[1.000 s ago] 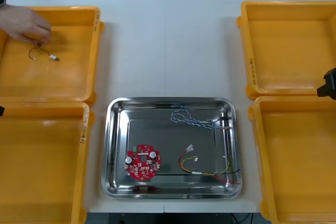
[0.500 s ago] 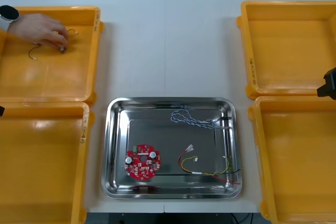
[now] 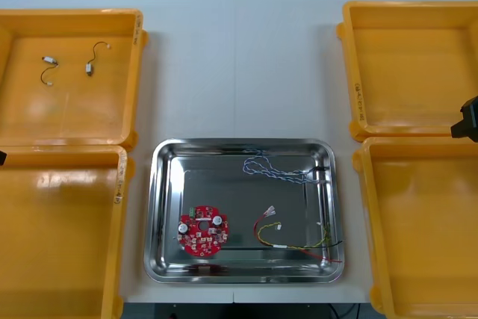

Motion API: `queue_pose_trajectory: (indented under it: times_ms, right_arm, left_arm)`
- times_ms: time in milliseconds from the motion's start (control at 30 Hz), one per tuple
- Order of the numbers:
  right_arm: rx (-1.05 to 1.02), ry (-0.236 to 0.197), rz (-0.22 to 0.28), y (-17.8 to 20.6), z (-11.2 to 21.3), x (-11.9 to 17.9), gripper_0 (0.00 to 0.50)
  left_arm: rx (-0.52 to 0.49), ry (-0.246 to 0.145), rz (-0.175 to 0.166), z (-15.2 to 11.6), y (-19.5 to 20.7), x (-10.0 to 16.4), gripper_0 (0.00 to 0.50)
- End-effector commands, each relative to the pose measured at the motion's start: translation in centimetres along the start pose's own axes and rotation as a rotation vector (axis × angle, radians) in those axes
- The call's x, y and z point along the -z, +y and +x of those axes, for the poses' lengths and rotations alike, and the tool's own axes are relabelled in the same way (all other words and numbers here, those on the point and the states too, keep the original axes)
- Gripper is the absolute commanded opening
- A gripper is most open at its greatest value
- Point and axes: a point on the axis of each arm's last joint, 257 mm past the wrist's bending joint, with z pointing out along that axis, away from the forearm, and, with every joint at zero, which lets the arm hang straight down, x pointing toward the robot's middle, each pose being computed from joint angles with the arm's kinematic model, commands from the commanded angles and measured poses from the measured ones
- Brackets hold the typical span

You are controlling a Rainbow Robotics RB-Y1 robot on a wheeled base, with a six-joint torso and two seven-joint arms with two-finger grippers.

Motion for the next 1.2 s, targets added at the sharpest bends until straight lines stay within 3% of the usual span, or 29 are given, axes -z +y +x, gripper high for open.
queue_pose_trajectory:
  times_ms: [33, 1200]
  right_arm:
    - [0.029, -0.04, 0.044, -1.66, -0.94, 1.77, 0.5]
    - [0.029, -0.04, 0.044, -1.66, -0.94, 1.77, 0.5]
  left_arm:
    - [-0.016, 0.006, -0.008, 0.57, 0.35, -0.01, 0.5]
    - [-0.016, 0.006, -0.008, 0.57, 0.35, -0.01, 0.5]
